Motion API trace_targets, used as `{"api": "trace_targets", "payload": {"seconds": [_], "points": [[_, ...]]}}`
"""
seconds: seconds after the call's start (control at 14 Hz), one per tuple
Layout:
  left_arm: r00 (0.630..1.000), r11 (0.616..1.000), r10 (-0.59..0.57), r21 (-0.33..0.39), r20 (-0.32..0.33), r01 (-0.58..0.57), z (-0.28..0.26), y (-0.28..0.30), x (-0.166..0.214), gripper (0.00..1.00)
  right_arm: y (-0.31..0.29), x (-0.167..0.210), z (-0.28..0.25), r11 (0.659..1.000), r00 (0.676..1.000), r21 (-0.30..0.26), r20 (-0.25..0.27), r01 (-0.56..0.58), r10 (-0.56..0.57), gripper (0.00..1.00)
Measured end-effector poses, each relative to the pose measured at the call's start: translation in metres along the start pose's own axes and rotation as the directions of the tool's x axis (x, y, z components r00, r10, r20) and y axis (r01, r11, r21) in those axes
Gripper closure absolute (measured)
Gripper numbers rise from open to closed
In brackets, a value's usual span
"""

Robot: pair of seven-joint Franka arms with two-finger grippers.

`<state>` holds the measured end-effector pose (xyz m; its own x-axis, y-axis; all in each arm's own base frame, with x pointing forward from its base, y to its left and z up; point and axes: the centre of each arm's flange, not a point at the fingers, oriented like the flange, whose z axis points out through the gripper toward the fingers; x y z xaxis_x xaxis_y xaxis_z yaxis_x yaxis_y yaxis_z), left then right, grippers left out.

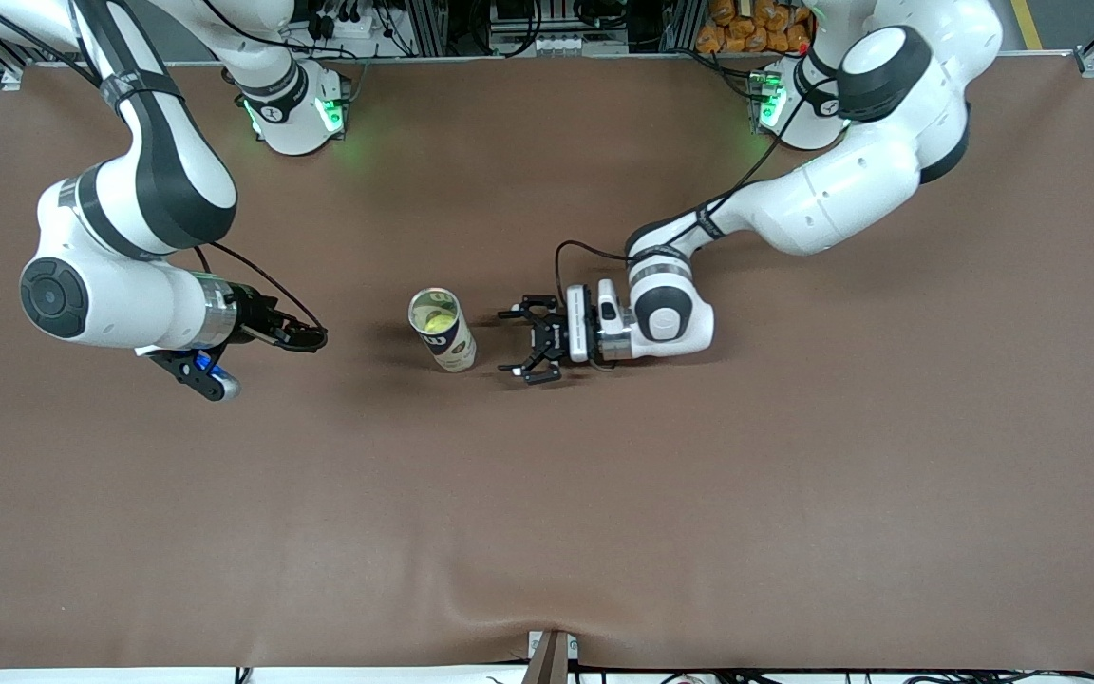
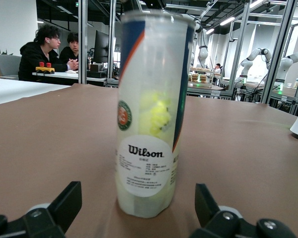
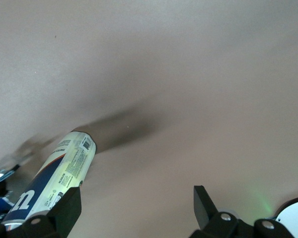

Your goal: Insert tennis ball vertically with right arm

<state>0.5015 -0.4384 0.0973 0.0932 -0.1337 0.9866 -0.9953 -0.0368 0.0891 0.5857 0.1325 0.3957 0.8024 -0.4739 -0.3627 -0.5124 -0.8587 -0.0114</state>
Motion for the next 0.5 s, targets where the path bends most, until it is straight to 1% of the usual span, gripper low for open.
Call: {"api": "trace_targets", "payload": {"seconds": [0.21, 0.36, 0.5], "points": [[0.999, 0.999, 0.045, 0.019, 0.025, -0.046, -0.038, -0.022, 0.018, 0.00, 0.009, 0.006, -0.005, 1.000, 0.999, -0.007, -0.020, 0.027, -0.027, 0.00], [0.996, 0.998, 0.065, -0.008, 0.064, -0.065, -0.064, -0.043, 0.025, 0.00, 0.019, 0.014, -0.006, 0.999, 0.998, -0.019, -0.031, 0.049, -0.049, 0.00], [0.993, 0.997, 0.067, -0.055, 0.094, -0.062, -0.088, -0.065, 0.035, 0.00, 0.032, 0.024, -0.003, 0.997, 0.997, -0.035, -0.037, 0.071, -0.072, 0.00]]}}
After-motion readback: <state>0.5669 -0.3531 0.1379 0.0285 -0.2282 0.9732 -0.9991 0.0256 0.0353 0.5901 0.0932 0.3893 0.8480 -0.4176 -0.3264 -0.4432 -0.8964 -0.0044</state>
